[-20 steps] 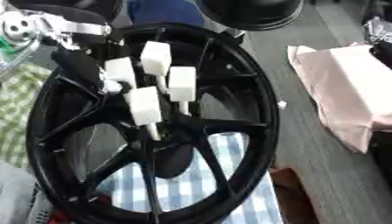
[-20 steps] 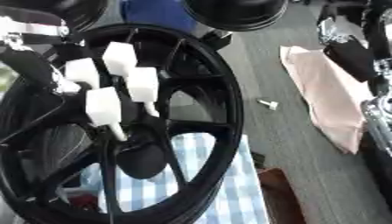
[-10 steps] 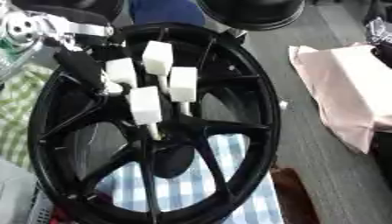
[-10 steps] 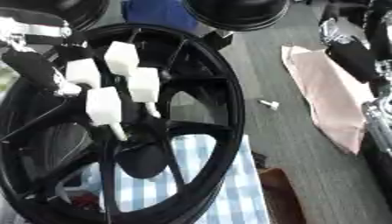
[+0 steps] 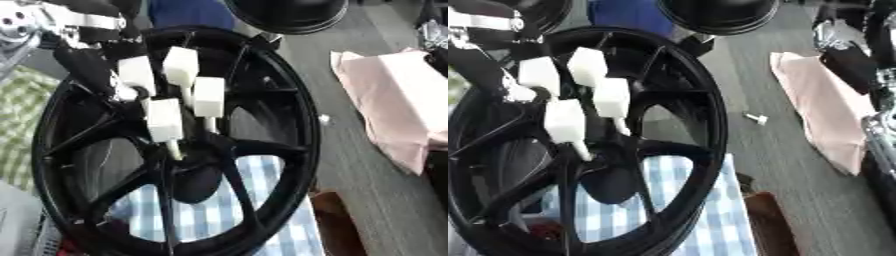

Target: Pull the pin out of the wheel hub.

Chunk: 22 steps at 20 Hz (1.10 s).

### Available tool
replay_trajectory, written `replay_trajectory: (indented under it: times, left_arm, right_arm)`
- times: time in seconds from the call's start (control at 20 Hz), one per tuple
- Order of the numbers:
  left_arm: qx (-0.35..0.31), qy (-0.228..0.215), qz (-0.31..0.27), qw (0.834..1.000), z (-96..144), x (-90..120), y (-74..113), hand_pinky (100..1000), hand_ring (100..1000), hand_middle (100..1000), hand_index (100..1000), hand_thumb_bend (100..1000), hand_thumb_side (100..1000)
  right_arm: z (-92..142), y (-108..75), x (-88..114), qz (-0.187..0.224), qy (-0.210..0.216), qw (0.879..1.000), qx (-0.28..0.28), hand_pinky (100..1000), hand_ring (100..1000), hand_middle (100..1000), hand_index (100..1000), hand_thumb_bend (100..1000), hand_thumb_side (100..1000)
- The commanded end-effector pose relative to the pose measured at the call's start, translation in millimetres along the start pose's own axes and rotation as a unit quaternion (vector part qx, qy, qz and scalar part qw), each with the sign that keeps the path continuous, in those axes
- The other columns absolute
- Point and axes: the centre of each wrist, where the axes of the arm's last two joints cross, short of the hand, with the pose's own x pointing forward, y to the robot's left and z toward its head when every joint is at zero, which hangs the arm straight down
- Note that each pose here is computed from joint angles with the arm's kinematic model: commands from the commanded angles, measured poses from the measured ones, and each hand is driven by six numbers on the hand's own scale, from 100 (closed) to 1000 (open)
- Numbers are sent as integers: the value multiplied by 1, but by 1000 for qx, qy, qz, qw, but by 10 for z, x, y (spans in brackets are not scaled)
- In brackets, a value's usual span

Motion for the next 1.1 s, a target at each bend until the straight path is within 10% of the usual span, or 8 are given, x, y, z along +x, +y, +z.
replay_trajectory:
  times: [0.05,0.6,1.1]
  left_arm:
    - [5,18,18,1000,215,1,168,728,539,366,386,299,146]
    - [210,1,91,973,913,-227,379,686,513,330,367,363,162]
    - [376,184,136,898,1883,-1137,-80,676,509,324,366,390,165]
  right_arm:
    - [-47,-67,81,7,-18,1000,-4,892,774,761,783,164,367]
    - [-34,-81,55,9,-14,1000,-6,892,775,761,783,165,363]
    - [-32,-118,56,11,-16,1000,-22,892,775,761,783,165,355]
